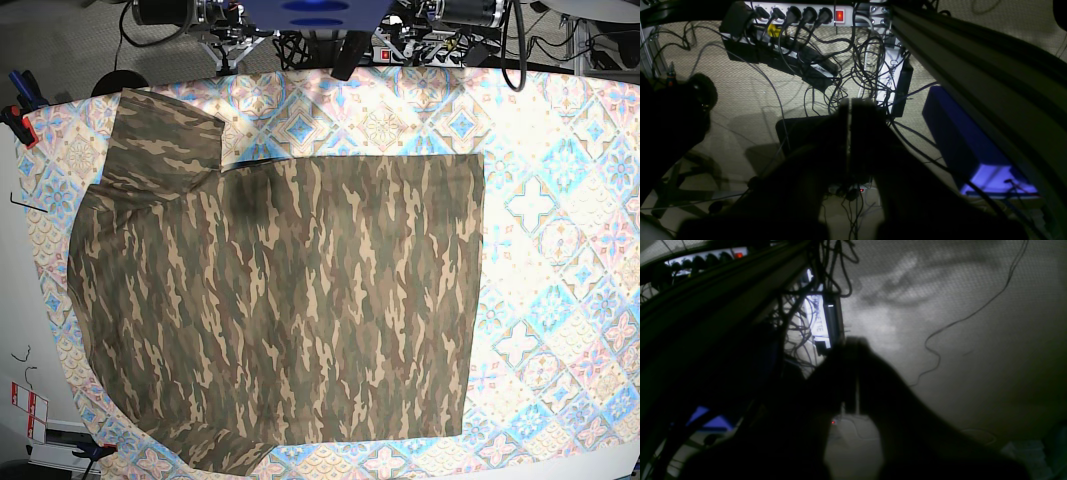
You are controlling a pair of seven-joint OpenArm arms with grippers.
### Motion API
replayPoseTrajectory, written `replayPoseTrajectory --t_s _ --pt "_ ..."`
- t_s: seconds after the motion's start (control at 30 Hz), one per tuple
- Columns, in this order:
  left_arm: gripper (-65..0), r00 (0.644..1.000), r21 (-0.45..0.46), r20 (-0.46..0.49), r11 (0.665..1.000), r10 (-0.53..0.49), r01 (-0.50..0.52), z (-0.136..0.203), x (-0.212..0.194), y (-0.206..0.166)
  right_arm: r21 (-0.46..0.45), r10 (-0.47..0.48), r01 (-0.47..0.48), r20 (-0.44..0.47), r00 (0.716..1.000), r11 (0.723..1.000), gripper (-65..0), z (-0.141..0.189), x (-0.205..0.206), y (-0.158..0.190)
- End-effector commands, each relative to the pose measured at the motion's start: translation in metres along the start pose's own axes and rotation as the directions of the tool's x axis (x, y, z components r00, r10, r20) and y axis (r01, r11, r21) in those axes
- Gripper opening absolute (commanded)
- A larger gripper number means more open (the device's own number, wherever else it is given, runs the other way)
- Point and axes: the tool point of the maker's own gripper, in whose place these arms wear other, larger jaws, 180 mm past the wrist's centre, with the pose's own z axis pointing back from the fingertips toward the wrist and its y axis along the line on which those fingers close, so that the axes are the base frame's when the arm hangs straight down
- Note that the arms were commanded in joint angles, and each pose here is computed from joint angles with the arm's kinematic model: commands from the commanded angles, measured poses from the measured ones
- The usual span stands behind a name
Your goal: Fold the T-shirt properly
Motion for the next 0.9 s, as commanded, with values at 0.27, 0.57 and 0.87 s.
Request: replayPoseTrajectory --t_s 0.27,0.57,0.87 --pt "-65.0 1.000 -0.004 -0.002 1.000 -0.006 0.006 -0.0001 0.0006 -0.0020 -0.004 0.002 -0.002 0.006 1.000 1.000 -65.0 0.0001 0.0022 -0.0031" --pt "-65.0 1.000 -0.001 -0.002 1.000 -0.005 0.005 -0.0001 0.0007 0.0000 -0.004 0.004 -0.004 0.006 1.000 1.000 -65.0 0.0001 0.0022 -0.0031" --pt "-65.0 1.000 -0.004 -0.002 1.000 -0.006 0.006 -0.0001 0.0006 -0.0020 -0.006 0.004 -0.004 0.009 1.000 1.000 -65.0 0.0001 0.0021 -0.0042"
